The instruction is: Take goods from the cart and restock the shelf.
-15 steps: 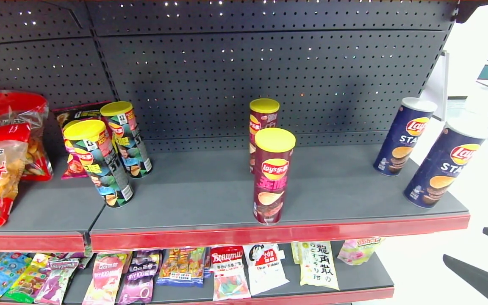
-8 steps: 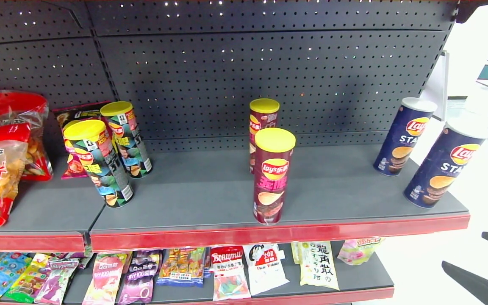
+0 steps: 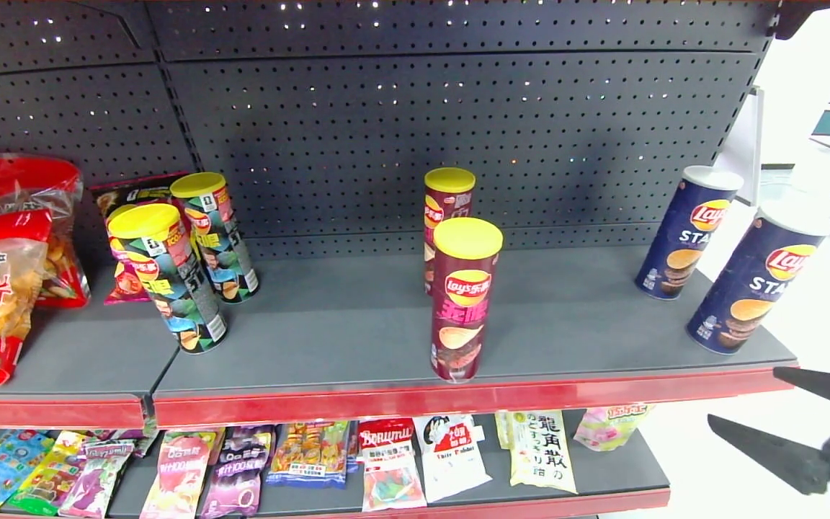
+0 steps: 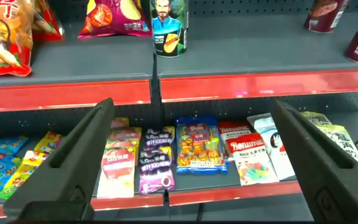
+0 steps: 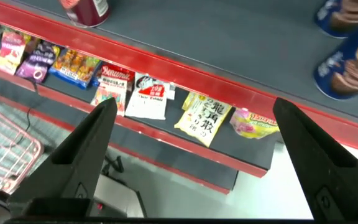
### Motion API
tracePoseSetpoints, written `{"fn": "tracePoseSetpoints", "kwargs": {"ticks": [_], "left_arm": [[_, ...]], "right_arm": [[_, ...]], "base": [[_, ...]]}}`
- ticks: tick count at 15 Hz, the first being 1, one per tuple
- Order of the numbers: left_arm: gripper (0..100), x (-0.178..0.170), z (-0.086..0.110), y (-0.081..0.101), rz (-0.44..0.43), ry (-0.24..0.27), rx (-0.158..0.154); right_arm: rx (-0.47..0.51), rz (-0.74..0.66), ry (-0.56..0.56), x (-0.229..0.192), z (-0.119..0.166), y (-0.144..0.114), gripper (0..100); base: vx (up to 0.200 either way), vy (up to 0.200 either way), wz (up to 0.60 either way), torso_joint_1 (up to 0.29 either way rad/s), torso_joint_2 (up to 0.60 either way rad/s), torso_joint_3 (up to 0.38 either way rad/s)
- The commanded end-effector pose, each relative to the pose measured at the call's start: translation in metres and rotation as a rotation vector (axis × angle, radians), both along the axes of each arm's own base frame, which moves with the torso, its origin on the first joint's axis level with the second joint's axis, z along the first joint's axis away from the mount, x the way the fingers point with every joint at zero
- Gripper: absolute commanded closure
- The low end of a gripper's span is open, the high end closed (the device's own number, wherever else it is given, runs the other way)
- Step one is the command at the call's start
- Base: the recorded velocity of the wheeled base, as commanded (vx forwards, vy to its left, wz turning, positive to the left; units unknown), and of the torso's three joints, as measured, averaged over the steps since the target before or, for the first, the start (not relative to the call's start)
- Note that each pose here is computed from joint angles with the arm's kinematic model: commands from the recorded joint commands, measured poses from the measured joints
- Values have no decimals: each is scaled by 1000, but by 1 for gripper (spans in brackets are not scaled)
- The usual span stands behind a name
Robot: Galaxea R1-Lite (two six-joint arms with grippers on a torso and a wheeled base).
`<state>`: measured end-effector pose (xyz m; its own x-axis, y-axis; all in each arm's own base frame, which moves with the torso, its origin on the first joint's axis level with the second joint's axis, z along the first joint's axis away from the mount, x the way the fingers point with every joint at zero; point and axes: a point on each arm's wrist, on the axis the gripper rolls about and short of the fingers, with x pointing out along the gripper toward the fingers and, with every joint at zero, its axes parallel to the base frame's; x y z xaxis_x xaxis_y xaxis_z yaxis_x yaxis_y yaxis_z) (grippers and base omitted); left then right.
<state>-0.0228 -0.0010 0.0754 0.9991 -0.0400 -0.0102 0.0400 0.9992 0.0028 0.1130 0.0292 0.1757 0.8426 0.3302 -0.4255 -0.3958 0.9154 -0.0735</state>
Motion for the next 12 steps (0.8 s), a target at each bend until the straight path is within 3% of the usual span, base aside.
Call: {"fn": "tracePoseSetpoints", "kwargs": {"ticks": [1,5,12], "left_arm": [[0,0,0,0,0,-1,0],[0,0,0,0,0,-3,0],[0,0,0,0,0,-1,0]], "right_arm": [[-33,30,131,75,-15,24,0],[-66,27,137,137,-29,58,0],[-63,84,170,162,-41,91,0]], "base": [[0,0,0,0,0,0],[0,0,0,0,0,0],[0,0,0,0,0,0]]}}
